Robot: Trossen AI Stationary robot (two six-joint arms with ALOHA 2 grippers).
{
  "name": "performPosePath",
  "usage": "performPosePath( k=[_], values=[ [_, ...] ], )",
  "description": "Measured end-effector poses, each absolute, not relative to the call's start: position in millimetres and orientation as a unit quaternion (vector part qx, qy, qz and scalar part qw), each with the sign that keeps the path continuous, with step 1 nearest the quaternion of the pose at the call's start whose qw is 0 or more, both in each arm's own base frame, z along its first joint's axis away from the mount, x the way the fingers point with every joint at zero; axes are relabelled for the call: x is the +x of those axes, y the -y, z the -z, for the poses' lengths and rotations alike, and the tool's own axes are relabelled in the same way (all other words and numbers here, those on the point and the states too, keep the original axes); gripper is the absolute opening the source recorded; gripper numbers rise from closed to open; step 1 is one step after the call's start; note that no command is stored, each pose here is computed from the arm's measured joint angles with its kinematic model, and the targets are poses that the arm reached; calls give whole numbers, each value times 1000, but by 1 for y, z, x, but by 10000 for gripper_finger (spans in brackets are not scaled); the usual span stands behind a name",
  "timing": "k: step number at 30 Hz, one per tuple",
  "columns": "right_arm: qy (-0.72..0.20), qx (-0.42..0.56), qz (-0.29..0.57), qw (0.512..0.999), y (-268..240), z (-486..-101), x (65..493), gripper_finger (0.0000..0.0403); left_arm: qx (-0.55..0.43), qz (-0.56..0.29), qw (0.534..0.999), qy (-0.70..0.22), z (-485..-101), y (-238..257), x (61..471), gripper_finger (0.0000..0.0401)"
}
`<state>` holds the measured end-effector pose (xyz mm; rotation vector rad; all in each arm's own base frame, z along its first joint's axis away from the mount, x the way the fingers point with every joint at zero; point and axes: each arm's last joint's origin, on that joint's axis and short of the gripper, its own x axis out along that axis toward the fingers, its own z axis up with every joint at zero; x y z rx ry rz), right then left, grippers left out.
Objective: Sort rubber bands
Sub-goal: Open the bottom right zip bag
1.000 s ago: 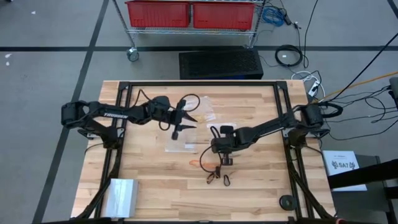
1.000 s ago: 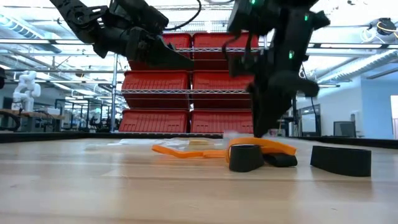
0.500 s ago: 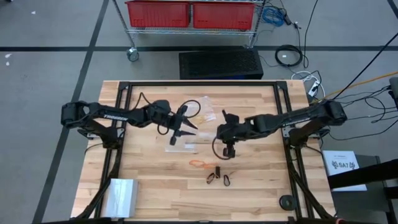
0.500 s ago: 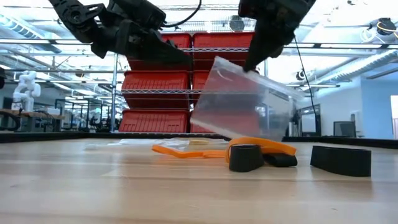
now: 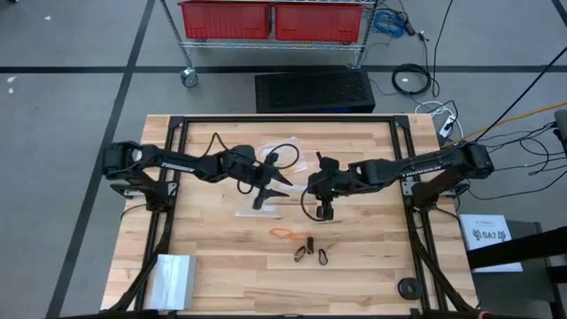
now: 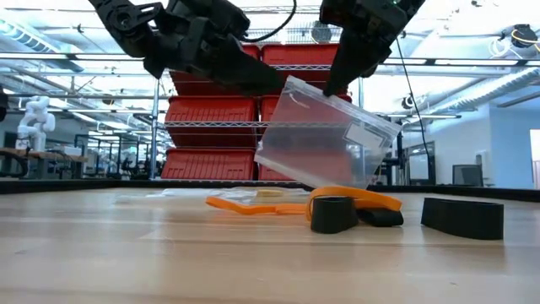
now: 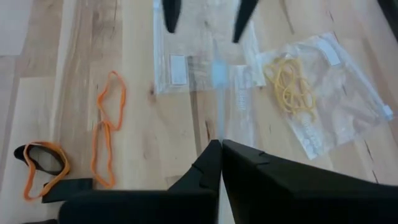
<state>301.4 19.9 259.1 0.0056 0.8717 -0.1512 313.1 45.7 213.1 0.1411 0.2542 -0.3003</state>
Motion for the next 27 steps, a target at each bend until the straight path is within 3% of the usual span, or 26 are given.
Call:
performPosePath(
  k=[13, 27],
  values=[
    [-423, -6, 69, 904, -20, -259, 301, 0, 76, 105, 978, -162, -200, -48, 331, 165],
    [-425, 2, 69, 902, -19, -259, 301, 0, 89, 100, 978, -159, -201, -51, 331, 11]
  ],
)
